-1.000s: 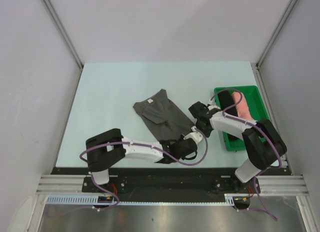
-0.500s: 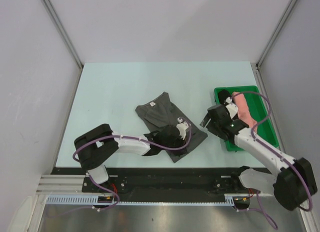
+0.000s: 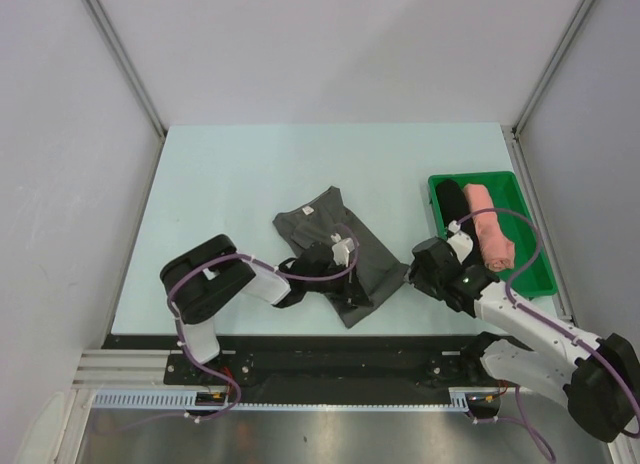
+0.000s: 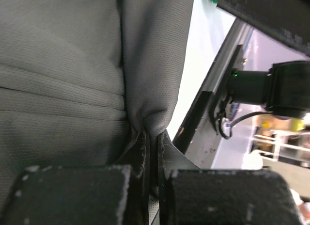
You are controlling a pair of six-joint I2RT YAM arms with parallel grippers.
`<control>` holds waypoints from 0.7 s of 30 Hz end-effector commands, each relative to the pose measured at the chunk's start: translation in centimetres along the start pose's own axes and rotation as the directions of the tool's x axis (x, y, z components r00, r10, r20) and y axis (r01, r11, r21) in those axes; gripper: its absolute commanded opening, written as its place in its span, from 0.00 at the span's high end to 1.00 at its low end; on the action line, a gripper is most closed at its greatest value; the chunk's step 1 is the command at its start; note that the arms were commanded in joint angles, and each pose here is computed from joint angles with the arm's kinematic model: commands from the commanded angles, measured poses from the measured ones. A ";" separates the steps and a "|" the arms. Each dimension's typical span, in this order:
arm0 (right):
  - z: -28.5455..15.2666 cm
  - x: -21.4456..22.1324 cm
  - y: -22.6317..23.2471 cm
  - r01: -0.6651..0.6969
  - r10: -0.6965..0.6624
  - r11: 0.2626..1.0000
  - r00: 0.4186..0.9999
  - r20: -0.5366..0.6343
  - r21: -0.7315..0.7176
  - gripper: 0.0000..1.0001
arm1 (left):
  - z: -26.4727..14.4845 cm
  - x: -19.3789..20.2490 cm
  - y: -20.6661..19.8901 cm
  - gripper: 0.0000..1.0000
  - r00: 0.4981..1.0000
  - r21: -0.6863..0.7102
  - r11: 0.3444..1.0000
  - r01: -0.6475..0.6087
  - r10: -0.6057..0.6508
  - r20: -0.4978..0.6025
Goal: Roll the t-shirts
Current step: Roll the T-shirt to the center of the board.
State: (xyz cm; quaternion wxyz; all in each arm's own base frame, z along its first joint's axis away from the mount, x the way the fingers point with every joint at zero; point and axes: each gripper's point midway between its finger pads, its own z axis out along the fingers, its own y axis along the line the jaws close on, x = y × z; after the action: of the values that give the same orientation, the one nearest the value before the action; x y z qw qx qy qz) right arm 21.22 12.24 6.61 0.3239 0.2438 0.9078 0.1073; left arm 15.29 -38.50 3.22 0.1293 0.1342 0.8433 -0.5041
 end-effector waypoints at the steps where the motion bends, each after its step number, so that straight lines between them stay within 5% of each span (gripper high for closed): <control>1: 0.5 -0.2 2.0 -0.043 0.045 0.997 0.998 0.036 -0.057 0.44 | -0.3 1.5 0.9 0.98 0.990 0.022 0.992 0.123 -0.121 -0.067; 21: 4.0 0.9 3.7 -0.032 0.033 0.999 0.999 0.024 -0.042 0.50 | -0.5 1.2 3.3 0.96 0.984 -0.072 0.986 0.148 -0.155 -0.091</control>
State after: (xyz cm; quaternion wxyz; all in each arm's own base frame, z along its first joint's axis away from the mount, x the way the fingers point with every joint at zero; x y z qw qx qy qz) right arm 23.34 15.55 4.07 0.3191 0.2405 0.9086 0.1219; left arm 15.99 -37.78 2.86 0.0790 0.0887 0.8478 -0.5169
